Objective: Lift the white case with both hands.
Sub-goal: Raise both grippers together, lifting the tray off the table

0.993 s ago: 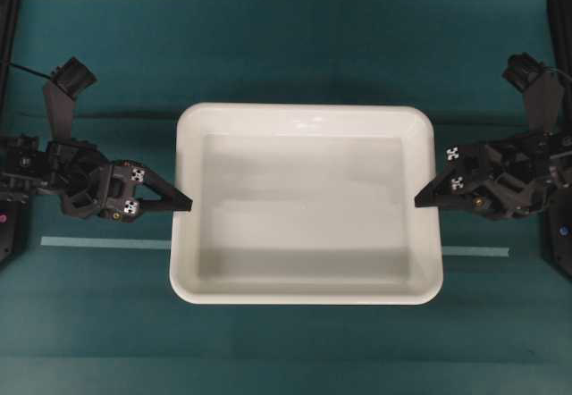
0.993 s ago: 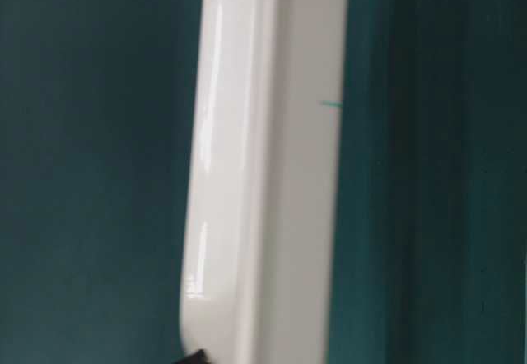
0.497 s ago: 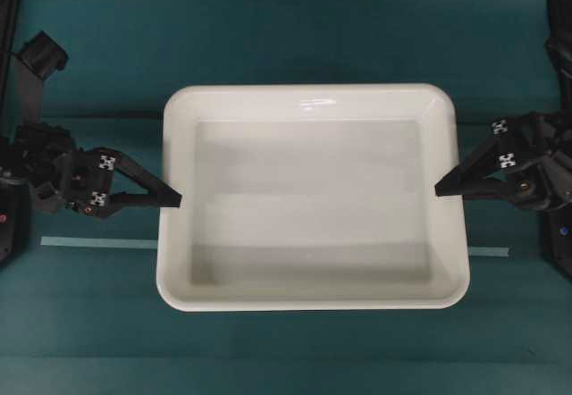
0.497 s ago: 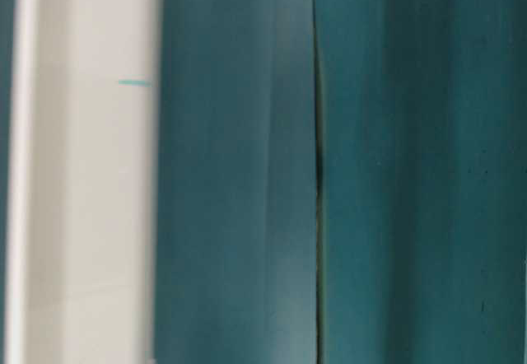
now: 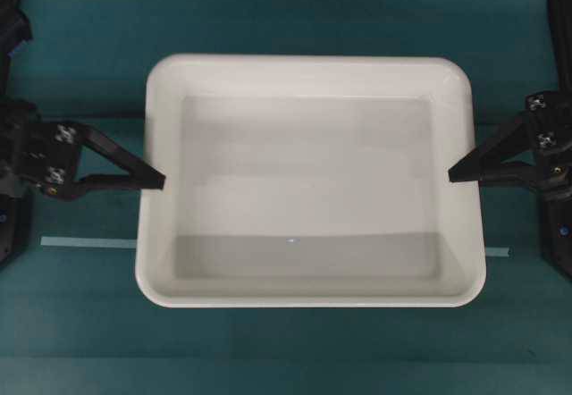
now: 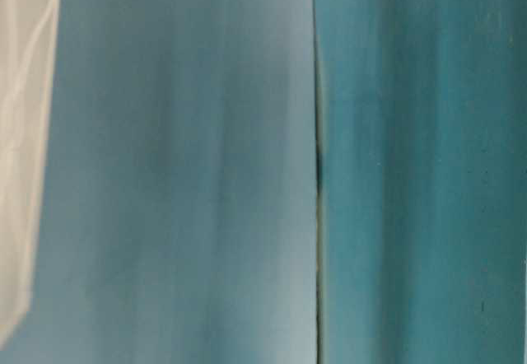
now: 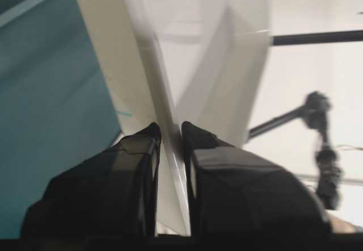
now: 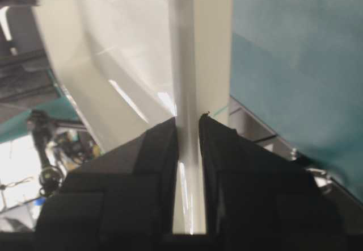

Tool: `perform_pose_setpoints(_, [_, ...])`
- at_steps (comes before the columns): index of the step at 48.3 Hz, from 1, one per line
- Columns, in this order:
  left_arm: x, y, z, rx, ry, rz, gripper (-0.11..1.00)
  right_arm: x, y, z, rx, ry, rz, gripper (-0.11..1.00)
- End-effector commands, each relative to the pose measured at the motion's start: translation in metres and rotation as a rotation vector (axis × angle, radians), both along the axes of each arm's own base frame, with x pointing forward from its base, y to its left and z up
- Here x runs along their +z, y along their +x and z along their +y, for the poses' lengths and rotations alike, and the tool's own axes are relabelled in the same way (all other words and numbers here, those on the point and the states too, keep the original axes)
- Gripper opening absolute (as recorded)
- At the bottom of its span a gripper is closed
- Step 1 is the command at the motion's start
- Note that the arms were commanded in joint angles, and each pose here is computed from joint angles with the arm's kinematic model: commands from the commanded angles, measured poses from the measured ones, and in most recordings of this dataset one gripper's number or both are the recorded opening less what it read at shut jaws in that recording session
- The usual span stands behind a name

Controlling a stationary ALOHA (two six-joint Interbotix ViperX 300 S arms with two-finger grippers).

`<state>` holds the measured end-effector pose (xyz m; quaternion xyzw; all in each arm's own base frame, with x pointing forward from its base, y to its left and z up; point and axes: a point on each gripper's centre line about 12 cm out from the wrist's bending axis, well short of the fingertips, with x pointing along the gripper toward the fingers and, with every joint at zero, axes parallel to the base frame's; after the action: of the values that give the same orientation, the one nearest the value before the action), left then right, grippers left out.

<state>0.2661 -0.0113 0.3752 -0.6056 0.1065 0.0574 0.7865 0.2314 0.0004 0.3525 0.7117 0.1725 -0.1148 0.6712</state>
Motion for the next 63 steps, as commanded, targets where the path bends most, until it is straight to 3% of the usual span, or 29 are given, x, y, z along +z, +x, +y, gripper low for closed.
perform_pose_setpoints(1, [0.024, 0.007, 0.003, 0.012, 0.004, -0.046, 0.09, 0.025, 0.007, -0.002, -0.02, 0.016, -0.067, 0.11])
perform_pose_setpoints(25, [0.056, 0.006, 0.004, 0.016, -0.005, -0.103, 0.09, 0.083, -0.002, 0.0, -0.004, 0.008, -0.175, 0.11])
perform_pose_setpoints(44, [0.071, 0.009, 0.004, 0.019, -0.003, -0.133, 0.09, 0.104, -0.004, 0.001, 0.002, 0.004, -0.216, 0.11])
perform_pose_setpoints(63, [0.07, 0.009, 0.007, 0.026, -0.003, -0.132, 0.09, 0.102, -0.001, 0.0, 0.003, 0.0, -0.208, 0.11])
